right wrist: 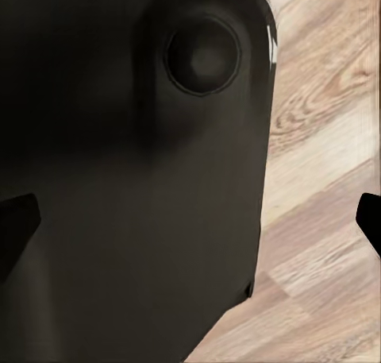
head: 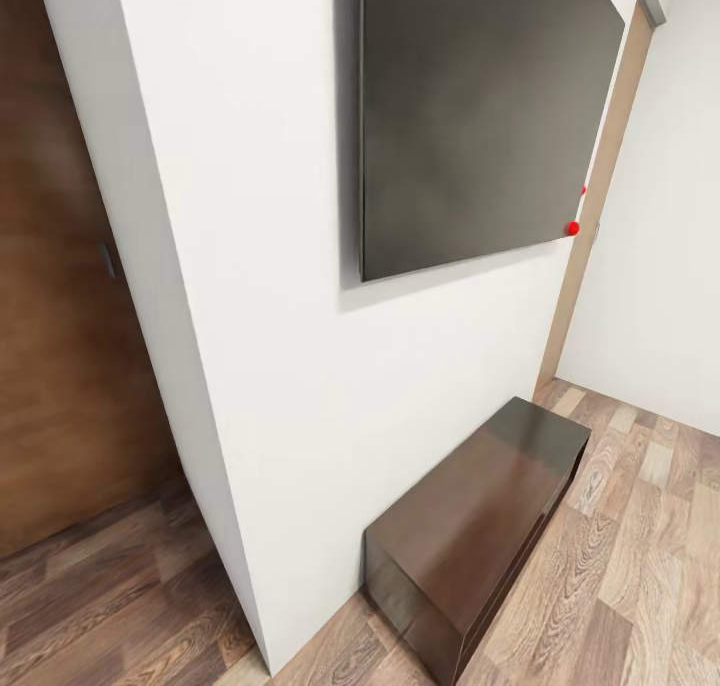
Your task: In the bedroom, move the book from the bed onto either nightstand, and place the two sandals side by side next to the bed.
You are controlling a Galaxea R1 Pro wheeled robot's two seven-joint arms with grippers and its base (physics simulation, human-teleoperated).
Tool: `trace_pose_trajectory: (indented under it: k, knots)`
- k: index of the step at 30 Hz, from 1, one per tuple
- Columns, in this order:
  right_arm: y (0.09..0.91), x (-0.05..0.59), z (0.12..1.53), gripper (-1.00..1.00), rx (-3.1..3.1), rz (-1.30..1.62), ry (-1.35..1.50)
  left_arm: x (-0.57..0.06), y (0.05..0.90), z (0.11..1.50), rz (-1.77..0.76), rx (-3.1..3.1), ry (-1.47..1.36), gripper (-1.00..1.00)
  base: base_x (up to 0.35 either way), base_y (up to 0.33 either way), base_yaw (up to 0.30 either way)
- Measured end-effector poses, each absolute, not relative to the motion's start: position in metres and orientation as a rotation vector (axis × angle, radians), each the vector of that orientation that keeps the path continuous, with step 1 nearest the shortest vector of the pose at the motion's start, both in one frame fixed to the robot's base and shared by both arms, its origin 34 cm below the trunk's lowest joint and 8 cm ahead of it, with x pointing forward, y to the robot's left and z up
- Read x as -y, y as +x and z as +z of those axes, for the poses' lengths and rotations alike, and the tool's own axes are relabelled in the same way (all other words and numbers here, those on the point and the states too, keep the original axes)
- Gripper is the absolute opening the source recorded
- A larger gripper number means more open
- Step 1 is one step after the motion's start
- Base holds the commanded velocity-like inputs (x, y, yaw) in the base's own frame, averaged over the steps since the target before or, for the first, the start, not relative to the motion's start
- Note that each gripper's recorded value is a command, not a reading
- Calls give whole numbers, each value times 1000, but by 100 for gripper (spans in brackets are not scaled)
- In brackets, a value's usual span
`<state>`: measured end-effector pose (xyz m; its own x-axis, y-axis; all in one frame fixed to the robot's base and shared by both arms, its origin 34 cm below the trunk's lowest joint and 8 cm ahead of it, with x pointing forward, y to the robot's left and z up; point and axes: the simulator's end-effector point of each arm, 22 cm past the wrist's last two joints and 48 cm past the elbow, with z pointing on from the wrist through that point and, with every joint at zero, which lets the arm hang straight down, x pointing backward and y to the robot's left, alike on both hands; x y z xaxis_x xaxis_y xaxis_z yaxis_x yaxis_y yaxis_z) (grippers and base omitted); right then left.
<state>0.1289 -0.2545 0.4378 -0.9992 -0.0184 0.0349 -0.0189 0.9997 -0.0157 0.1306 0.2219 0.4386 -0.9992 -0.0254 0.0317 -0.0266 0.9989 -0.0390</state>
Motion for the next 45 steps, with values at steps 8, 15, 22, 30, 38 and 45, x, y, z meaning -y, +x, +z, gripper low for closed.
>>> trace_pose_trajectory:
  k: [8, 15, 22, 30, 38, 45]
  knots:
    - [157, 255, 438, 100, 3188, 27, 17, -228, 162, 439, 50, 3196, 54, 100, 0, 0, 0]
    - [216, 255, 449, 100, 3461, 28, 11, -232, 273, 464, 44, 3604, 81, 100, 0, 0, 155]
    - [216, 255, 449, 100, 3461, 29, 11, -232, 274, 465, 45, 3608, 81, 100, 0, 0, 284]
    - [216, 255, 449, 100, 3461, 29, 9, -233, 274, 465, 44, 3608, 81, 100, 0, 0, 292]
    - [216, 255, 449, 100, 3462, 29, 9, -232, 274, 465, 45, 3608, 81, 100, 0, 0, 293]
    - [216, 255, 449, 100, 3462, 28, 7, -232, 274, 465, 45, 3608, 81, 100, 0, 0, 293]
